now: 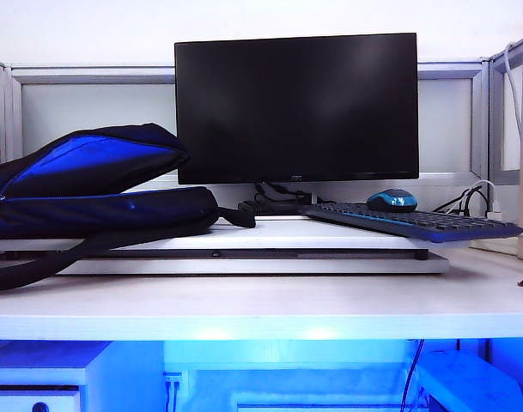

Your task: Pick up the book on the desk and put it into the open backpack.

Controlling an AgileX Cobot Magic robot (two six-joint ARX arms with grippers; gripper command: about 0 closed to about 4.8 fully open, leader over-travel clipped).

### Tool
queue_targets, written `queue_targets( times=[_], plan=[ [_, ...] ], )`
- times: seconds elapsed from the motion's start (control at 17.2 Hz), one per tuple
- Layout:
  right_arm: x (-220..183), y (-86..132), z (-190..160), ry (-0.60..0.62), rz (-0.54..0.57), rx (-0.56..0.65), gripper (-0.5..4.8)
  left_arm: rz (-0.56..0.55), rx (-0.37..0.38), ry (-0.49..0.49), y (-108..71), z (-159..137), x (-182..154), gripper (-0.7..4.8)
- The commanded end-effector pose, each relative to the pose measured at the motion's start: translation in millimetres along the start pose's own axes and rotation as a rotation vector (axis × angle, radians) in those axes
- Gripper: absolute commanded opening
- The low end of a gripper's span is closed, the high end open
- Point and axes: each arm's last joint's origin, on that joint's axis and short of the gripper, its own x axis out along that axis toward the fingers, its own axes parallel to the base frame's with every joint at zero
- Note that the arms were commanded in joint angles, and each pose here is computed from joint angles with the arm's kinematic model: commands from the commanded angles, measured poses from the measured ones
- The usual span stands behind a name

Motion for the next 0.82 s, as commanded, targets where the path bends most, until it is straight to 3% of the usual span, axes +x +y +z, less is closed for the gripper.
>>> queue_targets(
  times=[0.06, 0.17, 0.23, 0.35, 0.41, 0.7, 0.82],
  plan=[
    [-15.1, 2.7, -31.3, 0.001, 0.001, 0.022, 3.04, 0.029, -0.079, -0.009, -5.7, -26.9, -9.1, 2.93],
    [-26.4, 5.1, -48.9, -0.01, -0.001, 0.018, 3.03, 0.051, -0.129, -0.005, -8.4, -44.8, -13.5, 2.93],
    [-36.6, 7.4, -63.0, -0.029, 0.0, 0.012, 2.37, 0.079, -0.133, -0.005, -11.8, -67.7, -19.1, 2.85],
    [-45.0, 9.4, -73.6, -0.03, 0.001, 0.012, 2.37, 0.106, -0.174, 0.025, -12.4, -87.9, -20.1, 2.83],
    [-45.1, 8.8, -82.1, 0.001, -0.001, 0.023, 2.38, 0.049, -0.148, 0.064, -13.5, -94.5, -17.3, 2.83],
    [-47.2, 7.0, -113.2, 0.017, -0.004, 0.106, 2.37, 0.053, -0.143, 0.079, -14.2, -95.8, -17.0, 2.81],
    [-59.2, 8.0, -140.5, -0.055, -0.023, 0.114, 2.09, 0.129, -0.243, 0.086, -11.8, -98.6, -16.3, 2.77]
  ],
)
